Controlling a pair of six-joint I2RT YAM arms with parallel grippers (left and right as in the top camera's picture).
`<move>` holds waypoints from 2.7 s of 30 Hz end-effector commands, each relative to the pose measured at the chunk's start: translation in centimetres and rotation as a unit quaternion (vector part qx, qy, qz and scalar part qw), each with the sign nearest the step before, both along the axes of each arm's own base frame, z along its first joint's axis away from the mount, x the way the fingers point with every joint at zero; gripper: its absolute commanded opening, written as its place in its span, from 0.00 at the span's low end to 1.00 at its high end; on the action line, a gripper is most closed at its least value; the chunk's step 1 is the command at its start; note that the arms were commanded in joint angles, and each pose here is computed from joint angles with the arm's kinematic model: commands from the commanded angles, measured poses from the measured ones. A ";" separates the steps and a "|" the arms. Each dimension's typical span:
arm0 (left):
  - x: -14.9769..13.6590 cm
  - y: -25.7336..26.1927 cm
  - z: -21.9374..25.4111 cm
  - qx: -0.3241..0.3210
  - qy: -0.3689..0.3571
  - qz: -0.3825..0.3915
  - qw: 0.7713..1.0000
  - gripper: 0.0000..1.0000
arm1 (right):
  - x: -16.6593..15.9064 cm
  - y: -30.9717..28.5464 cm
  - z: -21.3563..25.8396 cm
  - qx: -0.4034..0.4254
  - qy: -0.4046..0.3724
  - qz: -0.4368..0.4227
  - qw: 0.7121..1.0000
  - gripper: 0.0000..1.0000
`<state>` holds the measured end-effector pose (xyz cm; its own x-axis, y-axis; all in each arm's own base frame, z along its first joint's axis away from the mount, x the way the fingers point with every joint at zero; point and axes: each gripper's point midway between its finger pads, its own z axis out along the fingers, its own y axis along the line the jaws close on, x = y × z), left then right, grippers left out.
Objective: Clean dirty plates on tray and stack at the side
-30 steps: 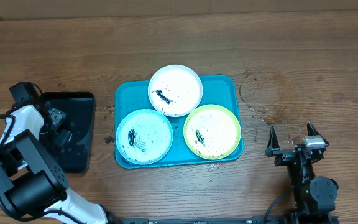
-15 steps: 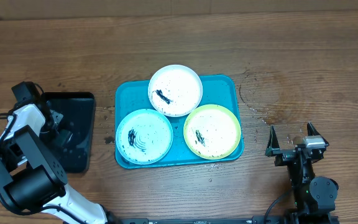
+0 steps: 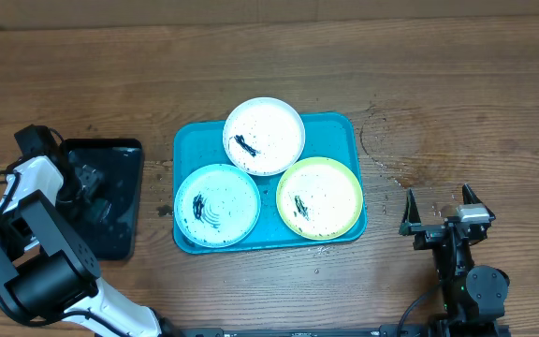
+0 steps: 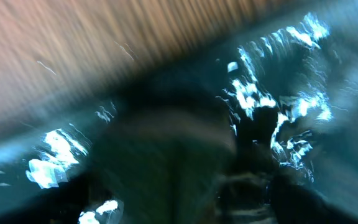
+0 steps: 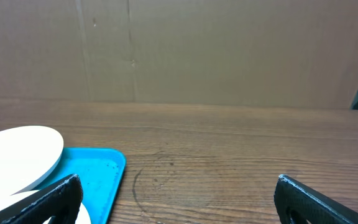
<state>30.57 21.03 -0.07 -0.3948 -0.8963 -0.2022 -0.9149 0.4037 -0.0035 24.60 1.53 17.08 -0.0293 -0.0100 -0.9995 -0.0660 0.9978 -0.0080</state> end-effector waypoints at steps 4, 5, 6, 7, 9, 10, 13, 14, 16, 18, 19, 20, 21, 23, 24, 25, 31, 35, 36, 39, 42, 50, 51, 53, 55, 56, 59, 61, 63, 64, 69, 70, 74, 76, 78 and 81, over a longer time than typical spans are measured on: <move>-0.8 -6.7 -2.5 -0.170 -0.003 -0.022 0.985 1.00 | 0.0 0.1 -0.2 0.000 -0.002 0.001 1.000 1.00; -0.9 -6.8 -2.5 -0.173 0.000 -0.021 0.985 0.98 | 0.0 0.1 -0.2 0.000 -0.001 0.001 1.000 1.00; -1.0 -6.9 -2.5 -0.174 0.003 -0.021 0.985 0.90 | 0.0 0.1 -0.2 0.000 -0.001 0.001 1.000 1.00; -1.2 -7.0 -2.5 -0.175 0.005 -0.021 0.984 0.81 | 0.0 0.1 -0.2 0.000 -0.002 0.001 1.000 1.00; -1.3 -7.1 -2.5 -0.178 0.009 -0.020 0.984 0.65 | 0.0 0.1 -0.2 0.000 -0.002 0.001 1.000 1.00; -1.4 -7.1 -2.5 -0.178 0.010 -0.020 0.984 0.60 | 0.0 0.1 -0.2 0.000 -0.001 0.001 1.000 1.00; -1.4 -6.8 -2.5 -0.170 0.011 -0.020 0.985 0.31 | 0.0 0.1 -0.2 0.000 -0.001 0.001 1.000 1.00; -1.4 -6.8 -2.5 -0.170 0.011 -0.019 0.985 0.20 | 0.0 0.1 -0.2 0.000 -0.002 0.001 1.000 1.00; -1.4 -6.6 -2.5 -0.166 0.012 -0.019 0.986 0.04 | 0.0 0.1 -0.2 0.000 -0.001 0.001 1.000 1.00; -1.4 -6.4 -2.6 -0.159 0.014 -0.019 0.987 0.04 | 0.0 0.1 -0.2 0.000 -0.001 0.001 1.000 1.00; -1.5 -6.3 -2.6 -0.156 0.015 -0.019 0.987 0.04 | 0.0 0.1 -0.2 0.000 -0.002 0.001 1.000 1.00; -1.5 -6.1 -2.6 -0.152 0.016 -0.019 0.988 0.04 | 0.0 0.1 -0.2 0.000 -0.002 0.001 1.000 1.00; -1.5 -5.9 -2.6 -0.146 0.018 -0.019 0.989 0.04 | 0.0 0.1 -0.2 0.000 -0.001 0.001 1.000 1.00; -1.6 -5.5 -2.7 -0.135 0.022 -0.018 0.990 0.05 | 0.0 0.1 -0.2 0.000 -0.001 0.001 1.000 1.00; -1.6 -5.3 -2.7 -0.131 0.022 -0.018 0.991 0.22 | 0.0 0.1 -0.2 0.000 -0.001 0.001 1.000 1.00; -1.6 -5.1 -2.7 -0.125 0.023 -0.018 0.992 0.57 | 0.0 0.1 -0.2 0.000 -0.002 0.001 1.000 1.00; -0.9 -3.7 -2.7 -0.088 0.014 -0.017 0.996 1.00 | 0.0 0.1 -0.2 0.000 -0.002 0.001 1.000 1.00; -0.8 -3.1 -2.7 -0.073 0.013 -0.016 0.997 1.00 | 0.0 0.1 -0.2 0.000 -0.001 0.001 1.000 1.00; -0.8 -2.9 -2.7 -0.069 0.014 -0.016 0.997 1.00 | 0.0 0.1 -0.2 0.000 -0.001 0.001 1.000 1.00; -0.8 -2.7 -2.7 -0.064 0.015 -0.015 0.998 1.00 | 0.0 0.1 -0.2 0.000 -0.001 0.001 1.000 1.00; -0.8 -2.7 -2.7 -0.062 0.016 -0.015 0.998 1.00 | 0.0 0.1 -0.2 0.000 -0.001 0.001 1.000 1.00; -1.1 -1.8 -2.6 -0.039 0.025 -0.008 0.999 0.92 | 0.0 0.1 -0.2 0.000 -0.001 0.001 1.000 1.00; -1.1 -1.8 -2.6 -0.039 0.024 -0.008 0.999 0.83 | 0.0 0.1 -0.2 0.000 -0.002 0.001 1.000 1.00; -1.1 -1.8 -2.6 -0.039 0.024 -0.008 0.999 0.65 | 0.0 0.1 -0.2 0.000 -0.002 0.001 1.000 1.00; -1.0 -2.0 -2.7 -0.045 0.023 -0.009 0.999 0.43 | 0.0 0.1 -0.2 0.000 -0.002 0.001 1.000 1.00; -0.9 -2.2 -2.7 -0.050 0.020 -0.010 0.998 0.33 | 0.0 0.1 -0.2 0.000 -0.001 0.001 1.000 1.00; -0.6 -2.8 -2.7 -0.066 0.010 -0.013 0.998 0.24 | 0.0 0.1 -0.2 0.000 -0.002 0.001 1.000 1.00; -0.4 -3.2 -2.7 -0.078 0.004 -0.014 0.997 0.22 | 0.0 0.1 -0.2 0.000 -0.002 0.001 1.000 1.00; -0.2 -3.4 -2.7 -0.085 -0.001 -0.015 0.996 0.04 | 0.0 0.1 -0.2 0.000 -0.002 0.001 1.000 1.00; -0.1 -3.6 -2.7 -0.089 -0.004 -0.016 0.996 0.04 | 0.0 0.1 -0.2 0.000 -0.001 0.001 1.000 1.00; -0.1 -3.7 -2.0 -0.097 0.003 -0.019 0.995 0.04 | 0.0 0.1 -0.2 0.000 -0.002 0.001 1.000 1.00; -0.1 -3.7 -1.7 -0.098 0.006 -0.022 0.995 0.04 | 0.0 0.1 -0.2 0.000 -0.001 0.001 1.000 1.00; 0.2 -3.5 0.3 -0.107 0.020 -0.024 0.994 0.04 | 0.0 0.1 -0.2 0.000 -0.002 0.001 1.000 1.00; 0.4 -3.4 1.6 -0.110 0.026 -0.023 0.993 0.04 | 0.0 0.1 -0.2 0.000 -0.001 0.001 1.000 1.00; 0.5 -3.3 2.8 -0.114 0.031 -0.025 0.993 0.04 | 0.0 0.1 -0.2 0.000 -0.001 0.001 1.000 1.00; 0.7 -3.2 4.8 -0.118 0.038 -0.029 0.992 0.04 | 0.0 0.1 -0.2 0.000 -0.001 0.001 1.000 1.00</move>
<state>29.49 17.15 2.77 -0.4327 -0.8986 0.0728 -0.9009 0.4341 0.0039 24.60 1.53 17.09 -0.0289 -0.0103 -0.9995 -0.0664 0.9978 -0.0084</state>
